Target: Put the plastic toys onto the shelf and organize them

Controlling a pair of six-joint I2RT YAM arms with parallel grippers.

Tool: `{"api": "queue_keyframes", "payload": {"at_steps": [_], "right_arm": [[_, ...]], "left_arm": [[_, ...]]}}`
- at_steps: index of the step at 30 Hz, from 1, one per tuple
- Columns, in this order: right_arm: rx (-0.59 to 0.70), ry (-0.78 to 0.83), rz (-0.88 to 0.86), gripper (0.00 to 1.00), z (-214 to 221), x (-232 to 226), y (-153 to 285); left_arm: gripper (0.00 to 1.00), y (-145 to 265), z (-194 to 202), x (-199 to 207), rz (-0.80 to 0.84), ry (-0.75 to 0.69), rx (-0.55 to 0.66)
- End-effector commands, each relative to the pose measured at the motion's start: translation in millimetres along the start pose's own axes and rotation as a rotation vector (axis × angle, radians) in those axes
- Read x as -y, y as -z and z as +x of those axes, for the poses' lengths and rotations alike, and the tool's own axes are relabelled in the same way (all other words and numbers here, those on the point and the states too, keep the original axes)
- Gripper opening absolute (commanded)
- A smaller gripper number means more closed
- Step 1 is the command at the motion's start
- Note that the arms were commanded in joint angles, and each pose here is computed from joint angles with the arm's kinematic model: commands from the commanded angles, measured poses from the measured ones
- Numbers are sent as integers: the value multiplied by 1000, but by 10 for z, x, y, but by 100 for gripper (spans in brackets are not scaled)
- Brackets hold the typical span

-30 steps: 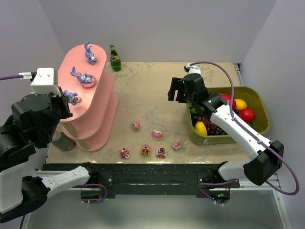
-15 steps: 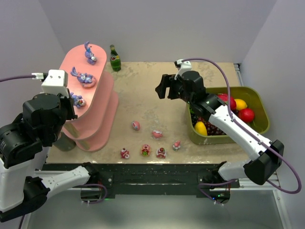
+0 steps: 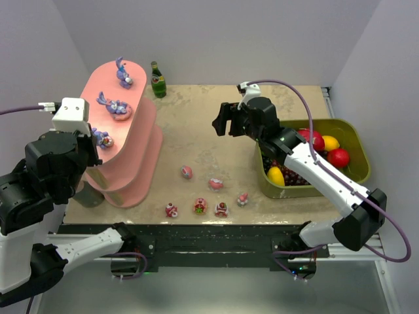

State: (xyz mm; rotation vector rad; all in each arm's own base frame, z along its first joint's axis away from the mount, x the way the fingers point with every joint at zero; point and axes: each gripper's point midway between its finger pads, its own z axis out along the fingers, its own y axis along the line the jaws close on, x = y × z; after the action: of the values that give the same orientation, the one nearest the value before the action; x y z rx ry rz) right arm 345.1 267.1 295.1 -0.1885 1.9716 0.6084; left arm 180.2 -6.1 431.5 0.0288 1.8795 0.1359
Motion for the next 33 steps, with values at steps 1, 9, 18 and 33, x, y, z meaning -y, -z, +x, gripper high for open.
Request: {"api": "queue_keyframes", "payload": {"at_steps": [1, 9, 18, 33], "right_arm": [[47, 4, -48, 80, -172, -147, 10], [38, 4, -57, 80, -129, -182, 3], [33, -9, -52, 79, -65, -152, 16], [29, 5, -63, 80, -76, -174, 22]], "left_arm": [[9, 16, -49, -71, -25, -6, 22], [21, -24, -84, -18, -22, -14, 15], [24, -67, -142, 17, -30, -29, 11], [32, 32, -276, 8, 10, 22, 50]]}}
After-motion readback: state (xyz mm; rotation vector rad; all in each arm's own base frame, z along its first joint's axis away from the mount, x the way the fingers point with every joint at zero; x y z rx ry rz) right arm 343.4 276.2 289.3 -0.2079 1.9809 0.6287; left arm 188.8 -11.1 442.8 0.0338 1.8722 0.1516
